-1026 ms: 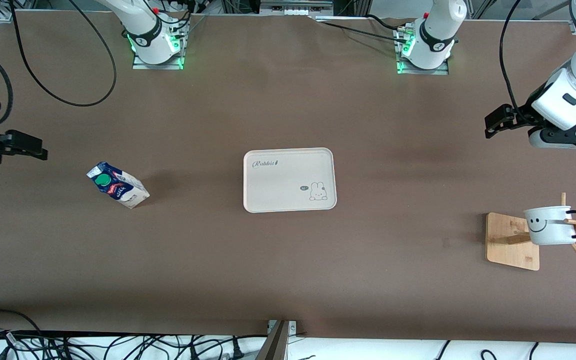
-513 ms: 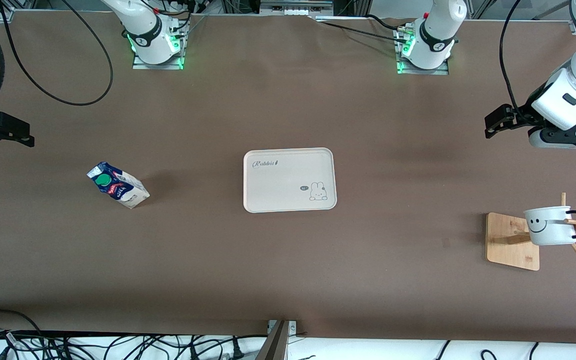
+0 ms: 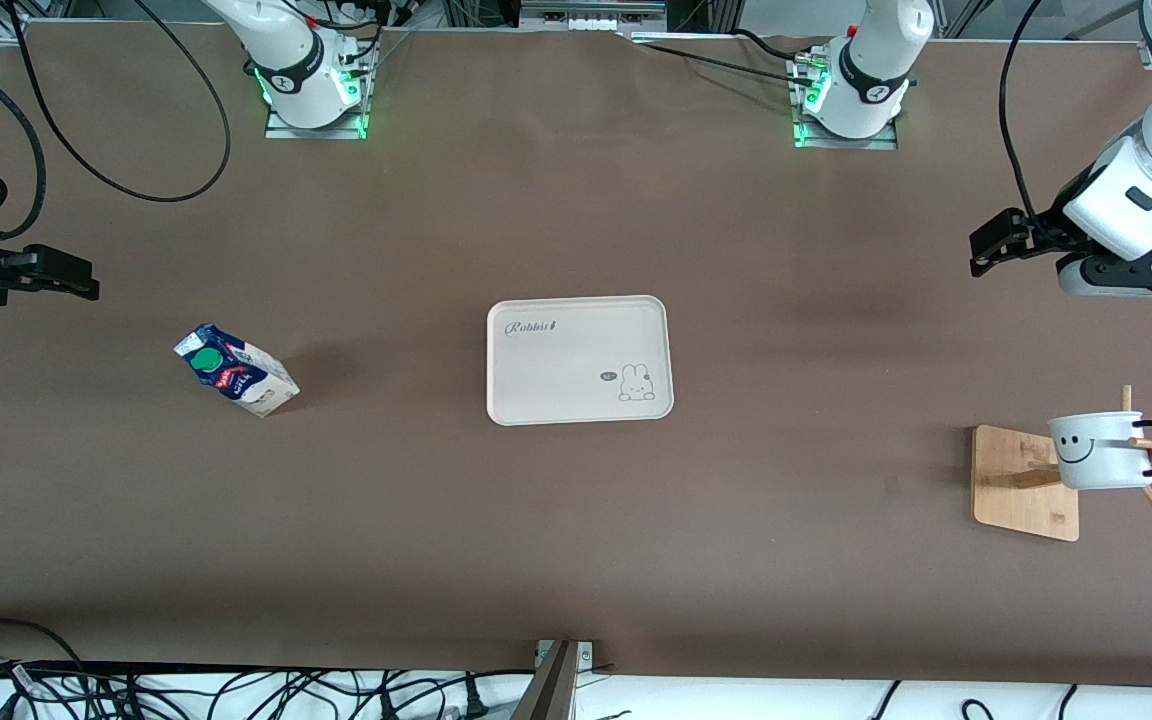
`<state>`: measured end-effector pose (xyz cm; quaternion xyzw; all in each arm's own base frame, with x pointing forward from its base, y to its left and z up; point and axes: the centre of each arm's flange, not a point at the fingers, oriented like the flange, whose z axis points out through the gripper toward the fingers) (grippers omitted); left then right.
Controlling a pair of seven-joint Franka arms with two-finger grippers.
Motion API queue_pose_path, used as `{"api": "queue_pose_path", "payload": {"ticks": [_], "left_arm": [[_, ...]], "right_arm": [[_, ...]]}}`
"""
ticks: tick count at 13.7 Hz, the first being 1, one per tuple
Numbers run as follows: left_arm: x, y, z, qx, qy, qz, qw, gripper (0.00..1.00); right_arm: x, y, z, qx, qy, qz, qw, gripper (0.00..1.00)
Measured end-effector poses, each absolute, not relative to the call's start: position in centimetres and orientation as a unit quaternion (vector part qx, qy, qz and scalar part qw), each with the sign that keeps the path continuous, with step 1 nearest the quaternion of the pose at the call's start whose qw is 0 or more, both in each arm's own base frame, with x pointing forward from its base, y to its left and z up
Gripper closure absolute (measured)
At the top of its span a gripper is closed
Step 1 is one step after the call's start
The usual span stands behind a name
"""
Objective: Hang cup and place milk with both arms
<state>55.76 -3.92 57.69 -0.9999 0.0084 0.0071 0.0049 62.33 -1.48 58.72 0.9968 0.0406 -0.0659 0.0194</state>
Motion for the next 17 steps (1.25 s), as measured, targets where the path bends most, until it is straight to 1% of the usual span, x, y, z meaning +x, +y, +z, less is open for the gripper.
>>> {"api": "queue_pose_path", "payload": {"ticks": [3,6,17], "left_arm": [[55.76,-3.91,57.69,-1.000,0.008,0.007,0.005,0.00],[55.76,-3.90,57.68,-1.000,0.008,0.007,0.005,0.00],[55.76,-3.86,57.68,-1.000,0.008,0.007,0.005,0.00]], "right_arm": [[62.58,-1.25,59.11,0.998,0.039,-0.045,0.001,0.00],[62.81,-1.13,59.16,0.999,0.039,-0.037,-0.003,0.00],[62.93,-1.69,59.11,0.999,0.025,-0.034,-0.002,0.00]]}}
